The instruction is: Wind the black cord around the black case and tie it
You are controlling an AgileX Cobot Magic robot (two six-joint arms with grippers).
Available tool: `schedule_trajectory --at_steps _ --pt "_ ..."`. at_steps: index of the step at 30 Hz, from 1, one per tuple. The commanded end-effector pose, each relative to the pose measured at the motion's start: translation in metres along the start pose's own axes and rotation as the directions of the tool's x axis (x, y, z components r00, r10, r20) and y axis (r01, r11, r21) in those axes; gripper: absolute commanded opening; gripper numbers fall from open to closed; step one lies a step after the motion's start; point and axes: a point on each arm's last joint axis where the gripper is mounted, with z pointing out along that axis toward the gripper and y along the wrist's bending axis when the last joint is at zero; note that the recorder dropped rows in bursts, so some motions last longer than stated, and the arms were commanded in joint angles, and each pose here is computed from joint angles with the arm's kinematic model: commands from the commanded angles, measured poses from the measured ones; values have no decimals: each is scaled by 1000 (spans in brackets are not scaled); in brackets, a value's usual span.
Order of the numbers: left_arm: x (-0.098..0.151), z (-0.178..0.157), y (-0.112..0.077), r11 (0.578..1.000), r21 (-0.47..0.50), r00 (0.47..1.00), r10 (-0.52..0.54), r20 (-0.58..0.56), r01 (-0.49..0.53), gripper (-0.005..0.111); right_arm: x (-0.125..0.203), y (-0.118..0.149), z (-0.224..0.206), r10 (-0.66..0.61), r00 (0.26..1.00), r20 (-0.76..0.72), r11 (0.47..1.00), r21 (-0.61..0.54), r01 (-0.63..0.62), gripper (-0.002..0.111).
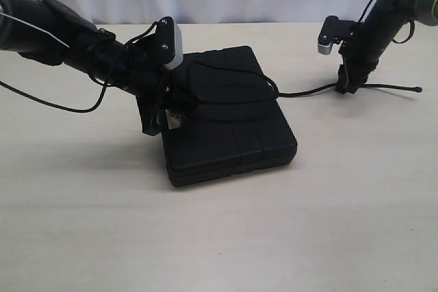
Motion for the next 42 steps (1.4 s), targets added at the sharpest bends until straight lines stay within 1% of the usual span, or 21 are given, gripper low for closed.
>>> schedule_trajectory --at_steps 1,6,7,9,10,11,16,17,20,21,22,23,25,26,29,30,31,35,36,39,42 --pt "-6 -2 1 999 -10 999 49 5 -49 0 2 -1 0 -41 999 -7 999 1 41 34" --pt "-6 -2 1 999 -10 999 49 5 -49 0 6 6 19 -76 996 -40 994 -76 73 32" --pt "-6 -2 1 999 -10 999 49 5 -49 0 5 7 20 -81 996 -40 994 -78 78 29" --pt "-6 -2 2 999 -16 999 44 6 -44 0 1 9 20 -81 996 -32 994 -82 78 18" --pt "-6 -2 2 999 -21 999 43 4 -43 0 -3 10 18 -70 997 -27 994 -80 67 9" --pt "-6 -2 3 999 -31 999 43 -2 -43 0 -8 12 14 -9 1000 -22 997 -81 7 4" --pt "-4 -2 5 997 -57 999 42 -19 -43 0 -16 21 -4 177 984 -6 972 -159 -175 4" --pt "-4 -2 5 997 -57 999 42 -19 -43 0 -23 21 -15 289 957 35 944 -176 -279 4" --pt "-5 -2 5 998 -52 999 42 -16 -43 0 -36 23 -39 426 895 133 890 -242 -387 4" --pt "-5 -2 5 998 -49 999 44 -16 -44 0 -45 25 -57 548 816 184 820 -310 -481 4" --pt "-5 -2 5 998 -49 999 44 -16 -44 0 -49 25 -64 595 779 199 786 -344 -513 4" --pt "-5 -2 5 998 -49 999 44 -16 -44 0 -53 27 -71 658 724 206 733 -394 -555 4" --pt "-6 -3 6 997 -46 998 58 -16 -59 0 -58 28 -78 733 651 197 657 -452 -603 4" --pt "-10 -5 6 993 -2 993 117 -17 -117 0 -61 29 -80 800 577 164 570 -506 -647 5" --pt "-21 -10 10 985 32 985 172 15 -172 0 -62 29 -71 856 507 99 476 -535 -698 5" --pt "-24 -11 12 983 29 983 182 21 -183 0 -62 29 -67 869 489 80 449 -546 -708 5" --pt "-30 -15 18 978 11 978 208 24 -208 0 -64 30 -62 886 460 53 405 -570 -714 5" --pt "-31 -18 28 956 -21 955 291 -50 -292 0 -65 34 -55 901 434 18 352 -617 -704 5" --pt "-29 -19 32 946 -49 945 314 -93 -320 0 -66 37 -52 907 421 0 324 -637 -700 5" --pt "-25 -20 35 933 -56 928 345 -139 -356 0 -66 39 -43 929 370 -9 274 -656 -703 5" --pt "-28 -15 33 909 -45 898 400 -182 -414 0 -65 38 -37 945 328 -1 248 -655 -714 5"
